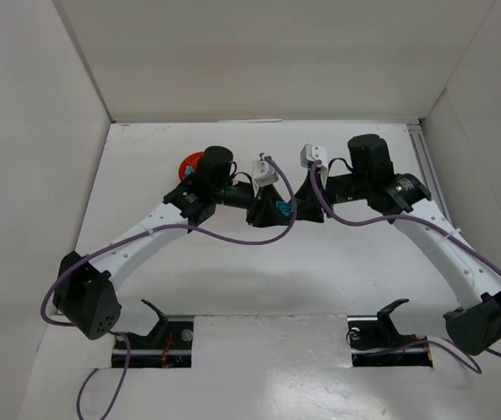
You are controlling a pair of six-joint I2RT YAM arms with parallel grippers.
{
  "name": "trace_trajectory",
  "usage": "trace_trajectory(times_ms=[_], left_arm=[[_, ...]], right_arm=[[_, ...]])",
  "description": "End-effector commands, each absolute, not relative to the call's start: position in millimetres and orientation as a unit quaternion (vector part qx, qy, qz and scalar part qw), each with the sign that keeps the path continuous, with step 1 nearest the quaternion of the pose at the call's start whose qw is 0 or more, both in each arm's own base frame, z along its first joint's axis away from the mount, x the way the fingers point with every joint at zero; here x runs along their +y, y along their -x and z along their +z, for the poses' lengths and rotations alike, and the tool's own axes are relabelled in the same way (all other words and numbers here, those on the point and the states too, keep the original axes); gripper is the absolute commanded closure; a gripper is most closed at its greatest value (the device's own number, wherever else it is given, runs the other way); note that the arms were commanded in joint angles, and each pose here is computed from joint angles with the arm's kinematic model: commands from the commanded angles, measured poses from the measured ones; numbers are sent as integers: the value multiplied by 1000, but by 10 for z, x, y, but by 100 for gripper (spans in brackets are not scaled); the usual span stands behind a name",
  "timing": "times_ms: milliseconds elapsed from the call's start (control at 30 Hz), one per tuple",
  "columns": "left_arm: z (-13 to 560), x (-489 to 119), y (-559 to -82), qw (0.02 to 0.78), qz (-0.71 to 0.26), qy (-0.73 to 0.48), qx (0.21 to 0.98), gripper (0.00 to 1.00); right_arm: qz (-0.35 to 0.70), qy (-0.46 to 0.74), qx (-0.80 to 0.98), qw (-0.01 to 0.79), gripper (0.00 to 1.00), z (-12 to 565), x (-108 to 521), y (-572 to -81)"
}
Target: Sort the legos into containers by color
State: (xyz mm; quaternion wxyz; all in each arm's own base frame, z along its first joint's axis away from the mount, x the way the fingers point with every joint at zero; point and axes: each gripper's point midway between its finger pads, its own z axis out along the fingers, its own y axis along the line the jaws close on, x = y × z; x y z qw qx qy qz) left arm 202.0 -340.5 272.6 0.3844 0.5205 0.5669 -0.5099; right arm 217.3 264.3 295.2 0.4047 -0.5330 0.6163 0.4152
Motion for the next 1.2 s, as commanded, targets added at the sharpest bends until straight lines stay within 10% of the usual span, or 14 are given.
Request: trace_trajectory(times_ms=[0,300,600,867,1167], left_arm=[[2947,-3476,-2046,406,-515,-524,543,100],[2822,-3477,-2089,399,-510,-514,563,100],[2814,-3463,-2086,401,-507,-512,565,100],[2808,-3448,-2071,403,-505,-515,563,100],[2611,-3419,-2065,388,-502,-505,585,100]], right_arm=[[411,553,592,418,75,3082,2709,-2152],[433,543,589,414,47,3139,2631,-2198],[450,534,581,418,42,3206,2570,-2221],[433,529,591,428,84,3224,2513,-2250],[403,487,614,473,100,3378,2268,-2514]])
